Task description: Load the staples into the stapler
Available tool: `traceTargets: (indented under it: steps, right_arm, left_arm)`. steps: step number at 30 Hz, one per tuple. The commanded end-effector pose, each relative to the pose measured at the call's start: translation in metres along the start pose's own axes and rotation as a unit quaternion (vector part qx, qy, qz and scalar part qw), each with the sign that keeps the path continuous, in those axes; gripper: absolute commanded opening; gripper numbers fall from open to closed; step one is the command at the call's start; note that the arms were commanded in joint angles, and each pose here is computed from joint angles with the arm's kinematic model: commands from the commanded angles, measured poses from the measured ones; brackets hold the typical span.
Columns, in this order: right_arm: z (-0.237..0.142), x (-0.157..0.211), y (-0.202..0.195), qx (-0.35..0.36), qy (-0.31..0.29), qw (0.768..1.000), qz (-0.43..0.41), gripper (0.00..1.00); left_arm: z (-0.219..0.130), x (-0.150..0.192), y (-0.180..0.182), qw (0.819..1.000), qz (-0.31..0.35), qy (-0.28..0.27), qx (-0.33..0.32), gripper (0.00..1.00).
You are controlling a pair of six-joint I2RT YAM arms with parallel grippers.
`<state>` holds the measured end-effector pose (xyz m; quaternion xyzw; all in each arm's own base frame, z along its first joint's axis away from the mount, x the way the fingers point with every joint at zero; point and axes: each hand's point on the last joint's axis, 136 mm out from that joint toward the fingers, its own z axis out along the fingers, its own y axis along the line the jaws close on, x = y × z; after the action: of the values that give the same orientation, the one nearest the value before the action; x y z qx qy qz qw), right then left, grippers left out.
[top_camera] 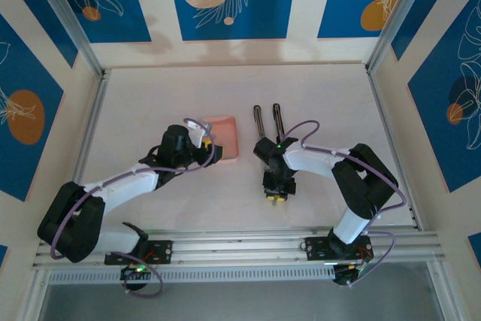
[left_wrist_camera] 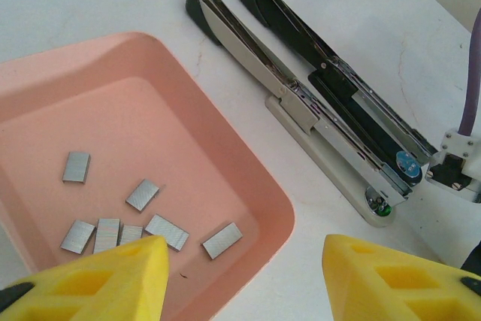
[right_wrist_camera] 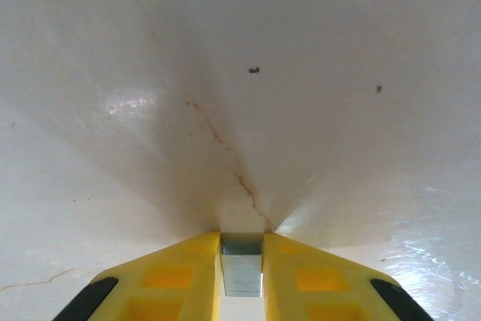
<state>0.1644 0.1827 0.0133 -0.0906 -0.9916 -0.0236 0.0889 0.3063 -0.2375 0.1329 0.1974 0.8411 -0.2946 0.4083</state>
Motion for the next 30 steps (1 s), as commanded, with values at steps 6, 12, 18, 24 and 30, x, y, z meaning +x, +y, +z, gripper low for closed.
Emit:
traceTargets:
  steps: [6, 12, 18, 24, 30]
  right_arm:
    - [-0.016, -0.006, -0.009, 0.002, -0.05, 0.998, -0.023, 0.18]
    - [-0.059, -0.035, -0.006, -0.011, -0.162, 0.983, -0.089, 0.18]
    - [-0.098, -0.073, -0.013, -0.042, -0.244, 0.961, -0.126, 0.18]
    - [-0.107, -0.102, -0.021, -0.06, -0.26, 0.953, -0.142, 0.18]
    - [-0.107, -0.116, -0.018, -0.053, -0.263, 0.949, -0.166, 0.18]
  left_arm:
    - [-0.001, -0.007, -0.007, 1.0, 0.017, -0.014, 0.009, 0.57]
    - [0.003, -0.011, -0.012, 0.999, 0.026, -0.017, 0.016, 0.57]
    - [0.009, -0.012, -0.017, 0.999, 0.034, -0.014, 0.023, 0.57]
    - [0.014, -0.011, -0.018, 0.999, 0.04, -0.011, 0.019, 0.57]
    - [0.017, -0.011, -0.02, 0.999, 0.042, -0.008, 0.016, 0.57]
